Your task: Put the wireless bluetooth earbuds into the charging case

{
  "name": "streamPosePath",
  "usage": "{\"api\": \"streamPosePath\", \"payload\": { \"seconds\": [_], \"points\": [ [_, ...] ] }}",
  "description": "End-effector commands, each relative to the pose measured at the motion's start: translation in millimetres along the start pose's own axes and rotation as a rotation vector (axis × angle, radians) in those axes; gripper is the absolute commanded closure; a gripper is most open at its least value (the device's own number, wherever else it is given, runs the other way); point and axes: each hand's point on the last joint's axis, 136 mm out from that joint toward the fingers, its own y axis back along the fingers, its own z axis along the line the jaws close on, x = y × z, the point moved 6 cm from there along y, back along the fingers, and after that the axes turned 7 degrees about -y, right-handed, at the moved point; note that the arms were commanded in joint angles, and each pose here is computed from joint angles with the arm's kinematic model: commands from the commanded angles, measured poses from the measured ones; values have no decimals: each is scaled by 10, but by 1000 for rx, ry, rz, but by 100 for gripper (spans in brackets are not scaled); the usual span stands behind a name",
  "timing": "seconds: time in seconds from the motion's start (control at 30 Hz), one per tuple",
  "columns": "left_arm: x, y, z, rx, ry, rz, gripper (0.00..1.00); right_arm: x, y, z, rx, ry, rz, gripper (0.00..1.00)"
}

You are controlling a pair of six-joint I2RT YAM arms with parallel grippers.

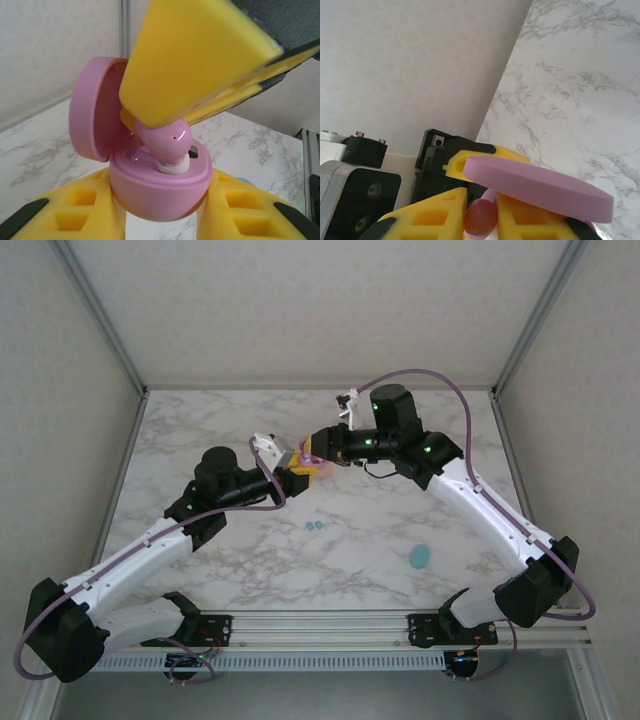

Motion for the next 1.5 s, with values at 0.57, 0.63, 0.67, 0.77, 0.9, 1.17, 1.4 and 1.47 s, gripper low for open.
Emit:
{"api": "streamPosePath", "payload": {
  "seconds": [0.57,0.63,0.67,0.77,0.9,1.17,1.4,1.47],
  "points": [
    [-328,61,-56,14,-68,-130,65,34,-41,-72,150,0,-1,75],
    [-334,66,-62,18,-69,-130,66,27,-33,-66,153,2,-6,74],
    [-343,72,-61,16,-72,-132,65,26,-32,-62,156,5,-7,74],
    [-351,73,-63,17,-73,-134,65,22,-22,-61,165,4,-15,73],
    [-345,73,-63,17,-72,-130,65,17,2,-33,160,7,-25,72],
    [-347,73,-64,18,-68,-130,66,5,17,-25,176,6,-28,77],
    [-333,64,-54,12,-75,-126,66,21,-5,-6,160,-39,-1,80],
    [-322,59,-59,16,-84,-125,66,35,-16,10,146,-55,18,80]
  ]
}}
